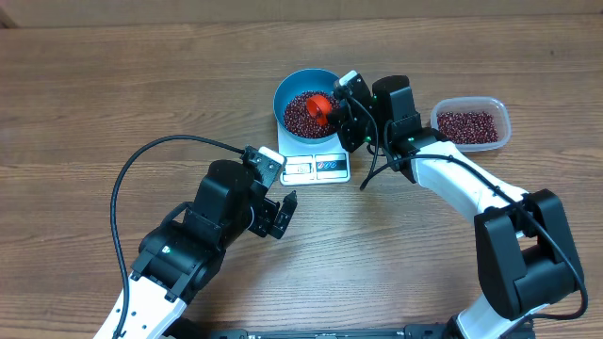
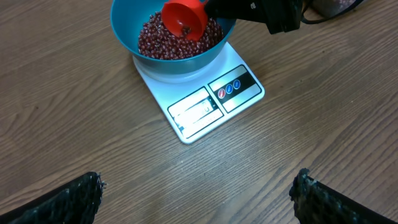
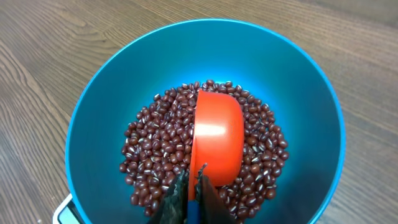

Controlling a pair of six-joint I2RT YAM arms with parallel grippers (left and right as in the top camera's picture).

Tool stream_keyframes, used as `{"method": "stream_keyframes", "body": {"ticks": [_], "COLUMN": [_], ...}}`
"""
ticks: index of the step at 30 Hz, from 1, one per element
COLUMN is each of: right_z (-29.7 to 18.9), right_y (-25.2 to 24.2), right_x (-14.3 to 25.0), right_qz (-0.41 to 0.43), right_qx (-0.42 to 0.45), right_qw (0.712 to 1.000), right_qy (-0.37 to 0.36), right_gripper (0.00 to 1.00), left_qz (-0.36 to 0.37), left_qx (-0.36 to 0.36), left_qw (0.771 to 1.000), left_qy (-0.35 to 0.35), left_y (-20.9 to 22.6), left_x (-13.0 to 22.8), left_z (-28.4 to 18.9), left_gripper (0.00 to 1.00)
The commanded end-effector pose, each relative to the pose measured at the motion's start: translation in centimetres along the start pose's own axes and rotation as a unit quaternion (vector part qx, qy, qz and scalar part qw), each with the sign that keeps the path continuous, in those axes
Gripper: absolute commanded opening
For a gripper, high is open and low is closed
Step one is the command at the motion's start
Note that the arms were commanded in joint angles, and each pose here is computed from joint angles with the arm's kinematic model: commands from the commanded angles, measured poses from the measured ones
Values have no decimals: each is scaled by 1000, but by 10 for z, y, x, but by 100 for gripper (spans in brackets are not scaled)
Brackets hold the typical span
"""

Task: Scoop item into bowl and weigh 150g on scale
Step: 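Lower the scoop into the blue bowl and tip out beans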

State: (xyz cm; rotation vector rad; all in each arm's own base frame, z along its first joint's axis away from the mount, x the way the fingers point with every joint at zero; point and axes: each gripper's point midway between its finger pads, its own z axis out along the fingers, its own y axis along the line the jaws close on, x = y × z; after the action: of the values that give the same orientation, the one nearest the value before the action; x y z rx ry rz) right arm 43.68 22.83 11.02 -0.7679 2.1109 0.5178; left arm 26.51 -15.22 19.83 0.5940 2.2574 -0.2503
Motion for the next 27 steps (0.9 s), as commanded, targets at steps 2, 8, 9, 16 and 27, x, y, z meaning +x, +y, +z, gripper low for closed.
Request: {"method": "stream_keyframes", "body": {"ticks": [2,8,9,16,27], "right_z": [0,0,0,-3,-1], "right_y": [-2,-1,-1,-3,-5], "right_x": [-12,-21,-25,-47,-29], "right_qz": [-38,-44,-47,-69,-104], "right_qx": [8,5,5,13,20], "right_qw": [999,999,998,994,993], "right_qy": [-12,-29,-37,-82,-45], "right_gripper": [4,4,4,4,4], "left_qz": [-6,-6,-6,-6,-6], "left_qx": [8,8,8,8,8], "left_qw": [1000,1000,1000,1000,1000], "left_qy": [-1,-1,-1,-1,-1], "left_y": [-4,-4,-4,-4,-4], "left_x": [-1,-1,-1,-1,-1], "left_z": [0,0,0,0,0], "left_gripper": [99,100,100,100,99]}}
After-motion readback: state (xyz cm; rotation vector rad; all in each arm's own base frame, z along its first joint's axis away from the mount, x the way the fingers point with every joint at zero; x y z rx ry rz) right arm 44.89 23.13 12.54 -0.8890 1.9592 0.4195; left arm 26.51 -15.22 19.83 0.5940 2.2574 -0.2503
